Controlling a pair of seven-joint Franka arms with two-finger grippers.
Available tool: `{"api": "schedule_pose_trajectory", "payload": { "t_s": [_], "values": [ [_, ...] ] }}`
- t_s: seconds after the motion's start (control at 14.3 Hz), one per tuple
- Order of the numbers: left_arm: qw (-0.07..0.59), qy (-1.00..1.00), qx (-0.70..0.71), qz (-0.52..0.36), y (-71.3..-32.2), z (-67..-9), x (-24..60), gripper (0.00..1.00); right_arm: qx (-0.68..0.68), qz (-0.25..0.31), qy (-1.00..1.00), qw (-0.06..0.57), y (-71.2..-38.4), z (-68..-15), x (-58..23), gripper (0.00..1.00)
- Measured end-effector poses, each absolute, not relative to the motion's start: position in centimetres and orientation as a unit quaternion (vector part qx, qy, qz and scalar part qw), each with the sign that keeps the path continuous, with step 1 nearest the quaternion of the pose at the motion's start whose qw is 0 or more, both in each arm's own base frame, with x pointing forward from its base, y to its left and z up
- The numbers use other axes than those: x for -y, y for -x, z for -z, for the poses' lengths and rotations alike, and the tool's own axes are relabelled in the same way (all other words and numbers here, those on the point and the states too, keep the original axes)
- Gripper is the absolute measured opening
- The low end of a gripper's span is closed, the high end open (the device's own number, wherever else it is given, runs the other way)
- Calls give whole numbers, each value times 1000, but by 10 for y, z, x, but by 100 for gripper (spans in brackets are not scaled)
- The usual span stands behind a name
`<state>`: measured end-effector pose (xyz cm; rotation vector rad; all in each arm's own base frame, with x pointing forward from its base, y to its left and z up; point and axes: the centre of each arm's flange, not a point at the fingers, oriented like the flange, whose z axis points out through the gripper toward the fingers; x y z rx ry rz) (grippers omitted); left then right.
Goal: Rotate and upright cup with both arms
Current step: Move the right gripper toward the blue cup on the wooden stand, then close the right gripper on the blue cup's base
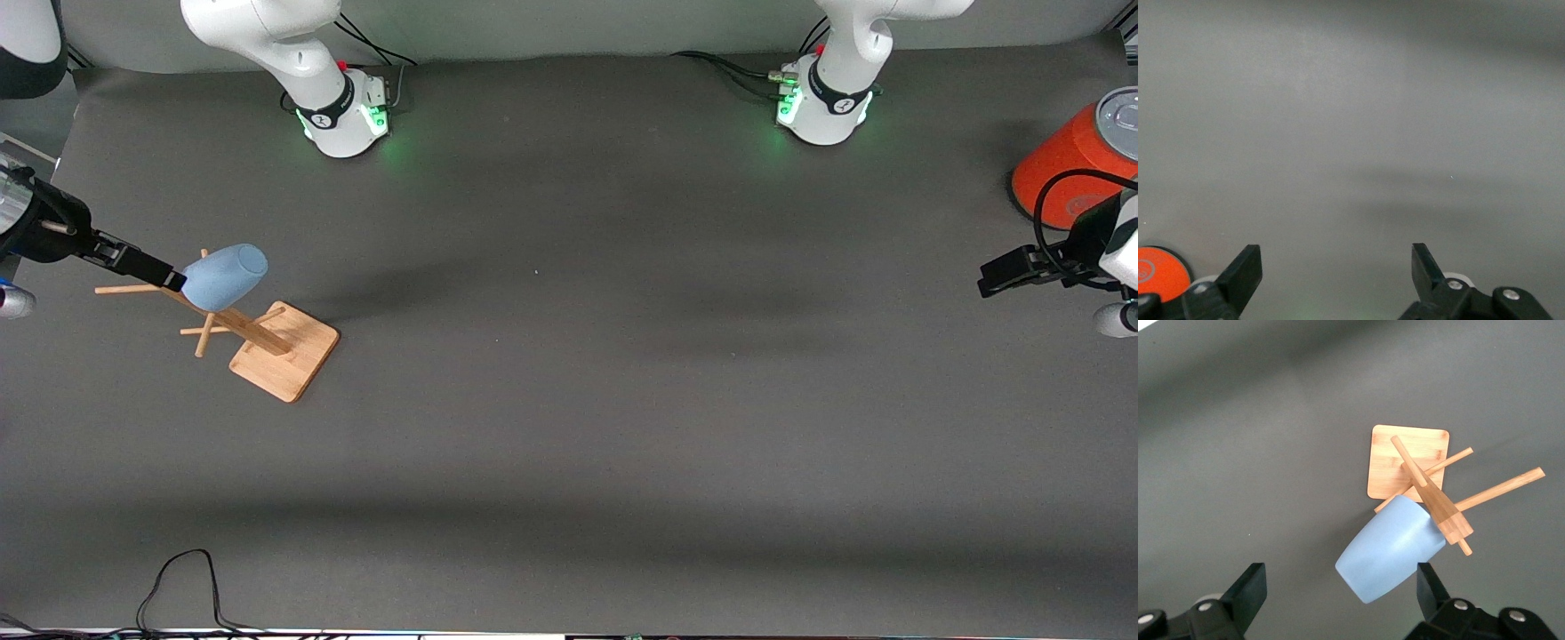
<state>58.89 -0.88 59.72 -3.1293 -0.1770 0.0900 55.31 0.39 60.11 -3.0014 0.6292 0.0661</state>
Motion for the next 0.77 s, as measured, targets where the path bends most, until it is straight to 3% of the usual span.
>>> {"api": "schedule_pose_trajectory", "payload": {
  "t_s": [0.49,0.77],
  "values": [
    [3,998,55,-29,-589,-597,9,100,-216,-21,976,37,-552,-603,-4,100],
    [3,998,53,-29,-589,-597,9,100,-320,-57,944,45,-548,-581,-1,100]
  ]
}}
